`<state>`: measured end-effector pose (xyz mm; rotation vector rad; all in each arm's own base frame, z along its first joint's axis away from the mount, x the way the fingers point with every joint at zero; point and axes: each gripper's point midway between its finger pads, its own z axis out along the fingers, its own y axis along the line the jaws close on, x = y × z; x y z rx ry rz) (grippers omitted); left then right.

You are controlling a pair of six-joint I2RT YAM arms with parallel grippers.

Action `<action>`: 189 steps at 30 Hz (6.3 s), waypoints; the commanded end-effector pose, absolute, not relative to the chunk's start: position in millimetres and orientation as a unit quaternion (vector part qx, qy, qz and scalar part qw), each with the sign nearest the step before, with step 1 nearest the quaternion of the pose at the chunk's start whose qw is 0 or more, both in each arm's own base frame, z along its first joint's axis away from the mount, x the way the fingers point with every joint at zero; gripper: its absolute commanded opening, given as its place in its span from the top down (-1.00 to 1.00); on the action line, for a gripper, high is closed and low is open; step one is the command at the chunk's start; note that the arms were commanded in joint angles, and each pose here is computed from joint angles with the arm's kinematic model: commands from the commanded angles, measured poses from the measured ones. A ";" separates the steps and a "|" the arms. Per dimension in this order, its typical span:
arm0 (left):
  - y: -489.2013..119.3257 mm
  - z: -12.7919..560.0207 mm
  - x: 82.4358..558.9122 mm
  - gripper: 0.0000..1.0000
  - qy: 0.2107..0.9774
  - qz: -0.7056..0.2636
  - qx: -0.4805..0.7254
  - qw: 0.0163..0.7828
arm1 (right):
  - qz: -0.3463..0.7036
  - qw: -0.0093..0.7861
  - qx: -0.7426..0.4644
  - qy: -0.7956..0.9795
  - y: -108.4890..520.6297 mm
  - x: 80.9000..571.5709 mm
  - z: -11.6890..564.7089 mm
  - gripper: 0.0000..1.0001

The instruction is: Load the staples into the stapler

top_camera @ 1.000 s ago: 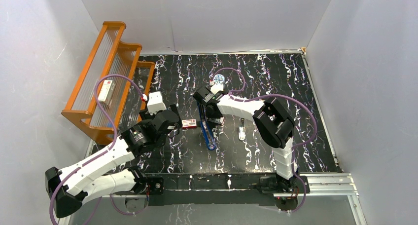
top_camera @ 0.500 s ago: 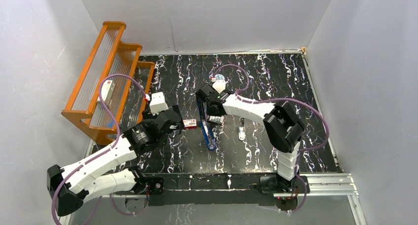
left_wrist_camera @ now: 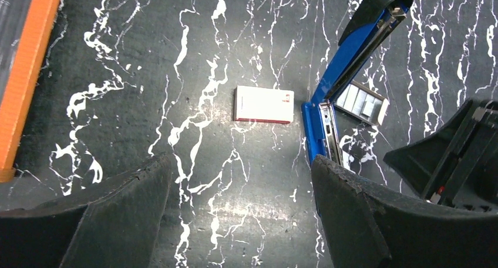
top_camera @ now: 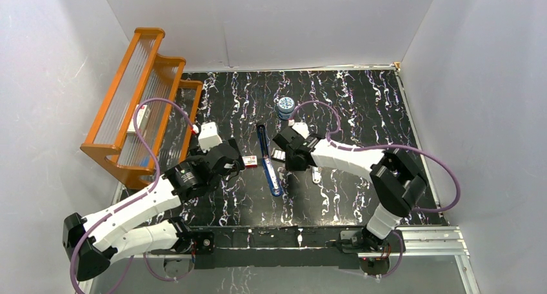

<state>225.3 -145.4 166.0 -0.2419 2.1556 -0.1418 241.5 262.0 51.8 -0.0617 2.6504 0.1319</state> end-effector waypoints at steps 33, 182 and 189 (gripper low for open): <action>-155.5 140.4 222.3 -0.72 0.891 -0.070 -0.117 0.432 | 0.007 0.238 -0.015 0.971 267.9 198.0 34.9 0.00; -139.9 63.3 174.4 -0.71 0.917 -0.095 -0.192 0.335 | 0.136 0.356 -0.164 0.910 340.1 227.0 77.7 0.50; -140.2 62.3 174.7 -0.71 0.918 -0.094 -0.191 0.335 | 0.141 0.370 -0.156 0.905 338.5 229.5 88.6 0.50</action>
